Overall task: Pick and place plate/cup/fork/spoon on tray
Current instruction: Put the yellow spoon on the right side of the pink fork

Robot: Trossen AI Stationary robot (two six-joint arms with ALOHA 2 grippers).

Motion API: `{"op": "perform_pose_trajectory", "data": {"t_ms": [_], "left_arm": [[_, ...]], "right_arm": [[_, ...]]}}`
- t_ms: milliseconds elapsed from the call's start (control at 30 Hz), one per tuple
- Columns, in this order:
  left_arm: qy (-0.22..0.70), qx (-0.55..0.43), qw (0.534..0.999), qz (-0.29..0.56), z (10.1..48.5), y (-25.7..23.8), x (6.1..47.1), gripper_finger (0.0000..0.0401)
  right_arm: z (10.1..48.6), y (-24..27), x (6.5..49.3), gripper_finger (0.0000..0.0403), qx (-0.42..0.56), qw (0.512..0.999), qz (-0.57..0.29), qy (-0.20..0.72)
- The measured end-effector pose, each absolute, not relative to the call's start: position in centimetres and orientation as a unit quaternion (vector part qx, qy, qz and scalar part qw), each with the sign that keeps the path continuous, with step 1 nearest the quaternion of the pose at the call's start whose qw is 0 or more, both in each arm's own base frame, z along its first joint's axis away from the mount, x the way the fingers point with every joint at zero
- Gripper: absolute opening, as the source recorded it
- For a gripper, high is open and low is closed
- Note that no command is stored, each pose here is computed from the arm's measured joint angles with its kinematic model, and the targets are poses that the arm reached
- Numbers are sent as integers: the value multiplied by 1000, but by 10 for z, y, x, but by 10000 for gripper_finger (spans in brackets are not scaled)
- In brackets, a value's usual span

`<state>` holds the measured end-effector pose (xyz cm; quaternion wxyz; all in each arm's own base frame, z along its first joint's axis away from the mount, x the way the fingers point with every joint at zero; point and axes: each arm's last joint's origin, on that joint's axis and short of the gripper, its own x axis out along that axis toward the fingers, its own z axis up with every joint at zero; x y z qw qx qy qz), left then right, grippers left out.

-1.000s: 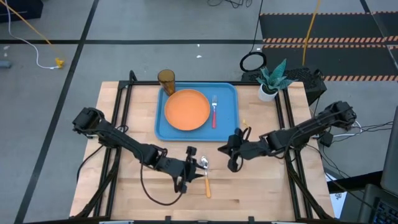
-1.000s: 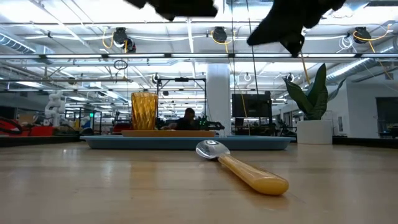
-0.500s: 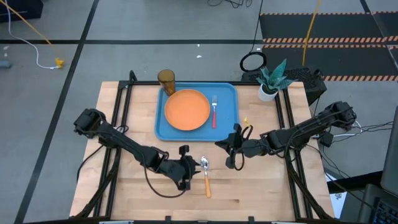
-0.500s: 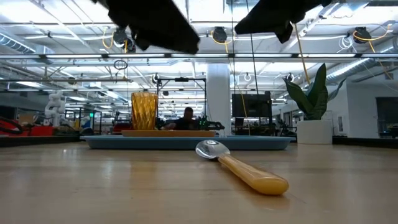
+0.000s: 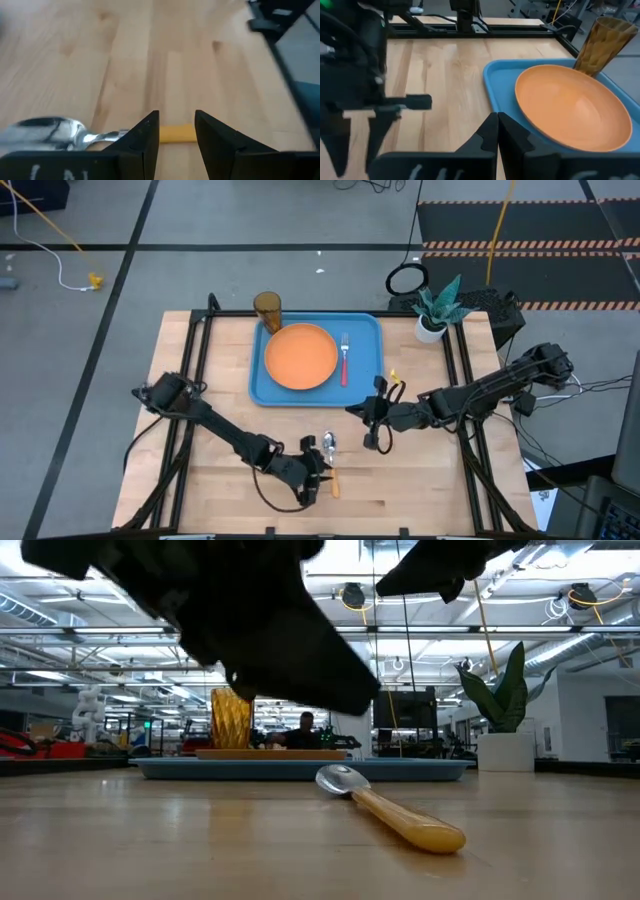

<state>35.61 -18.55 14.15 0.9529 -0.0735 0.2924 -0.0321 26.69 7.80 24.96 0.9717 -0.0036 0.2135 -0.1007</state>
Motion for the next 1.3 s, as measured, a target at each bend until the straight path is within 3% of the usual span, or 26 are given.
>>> {"op": "perform_pose_trajectory", "data": {"t_ms": [700,1100,1300], "left_arm": [[382,-38,921,62,112,-161,354,127],[316,-53,945,72,89,-138,383,127],[309,-76,946,64,102,-139,381,127]], "right_arm": [[251,78,267,0,2,973,-101,208],[254,79,269,0,10,977,-99,188],[259,83,265,0,10,979,-87,182]]}}
